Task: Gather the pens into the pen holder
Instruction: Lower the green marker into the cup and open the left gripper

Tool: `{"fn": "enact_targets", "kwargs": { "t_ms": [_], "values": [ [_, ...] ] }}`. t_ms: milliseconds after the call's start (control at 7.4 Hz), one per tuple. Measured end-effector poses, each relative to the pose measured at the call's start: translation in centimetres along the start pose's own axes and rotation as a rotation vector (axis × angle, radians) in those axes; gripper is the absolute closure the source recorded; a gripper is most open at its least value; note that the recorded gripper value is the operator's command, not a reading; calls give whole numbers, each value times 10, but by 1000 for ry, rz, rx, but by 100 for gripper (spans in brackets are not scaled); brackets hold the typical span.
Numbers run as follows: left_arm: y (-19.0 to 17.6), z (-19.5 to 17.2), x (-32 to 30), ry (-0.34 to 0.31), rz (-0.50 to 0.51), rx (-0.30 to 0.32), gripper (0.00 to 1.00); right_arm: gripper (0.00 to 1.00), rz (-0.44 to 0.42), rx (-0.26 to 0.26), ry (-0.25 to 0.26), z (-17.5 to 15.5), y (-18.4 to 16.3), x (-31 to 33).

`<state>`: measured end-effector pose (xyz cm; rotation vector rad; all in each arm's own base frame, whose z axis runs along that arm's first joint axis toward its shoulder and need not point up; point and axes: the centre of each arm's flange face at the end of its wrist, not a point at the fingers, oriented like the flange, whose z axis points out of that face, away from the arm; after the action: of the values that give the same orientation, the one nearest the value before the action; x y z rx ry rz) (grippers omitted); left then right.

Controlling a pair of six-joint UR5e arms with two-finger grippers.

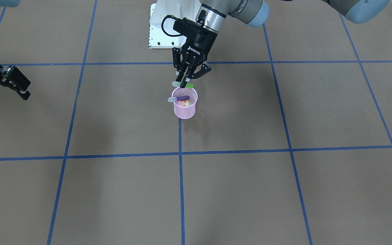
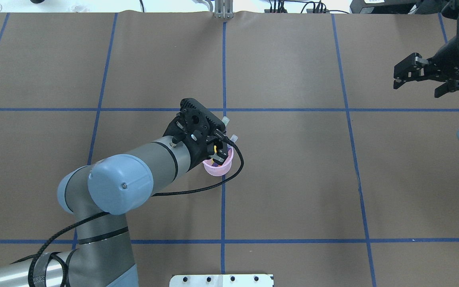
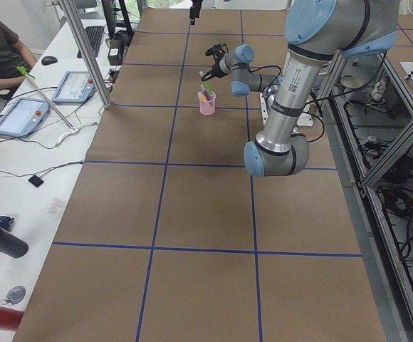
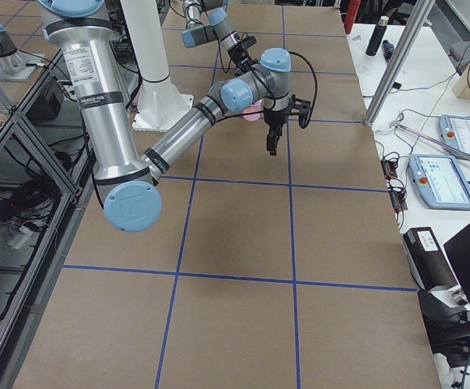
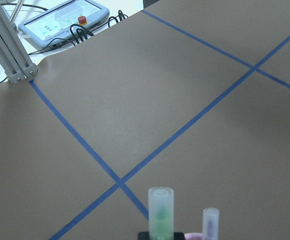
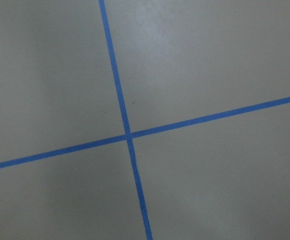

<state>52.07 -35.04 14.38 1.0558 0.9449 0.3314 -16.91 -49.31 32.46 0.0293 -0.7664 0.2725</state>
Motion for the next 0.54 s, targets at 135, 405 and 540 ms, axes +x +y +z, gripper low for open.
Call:
{"fn": "enact_targets", "kwargs": {
  "t_ms": [135, 405, 540],
  "values": [
    [1, 5, 3, 0, 0, 11, 100, 0, 0, 0, 1, 1, 0, 0],
    [4, 13, 3, -6, 4, 16, 100, 0, 3, -1, 7, 3, -2, 1],
    [6, 15, 2, -10, 8, 14, 96, 0, 4, -2, 9, 4, -2, 1]
  ]
}}
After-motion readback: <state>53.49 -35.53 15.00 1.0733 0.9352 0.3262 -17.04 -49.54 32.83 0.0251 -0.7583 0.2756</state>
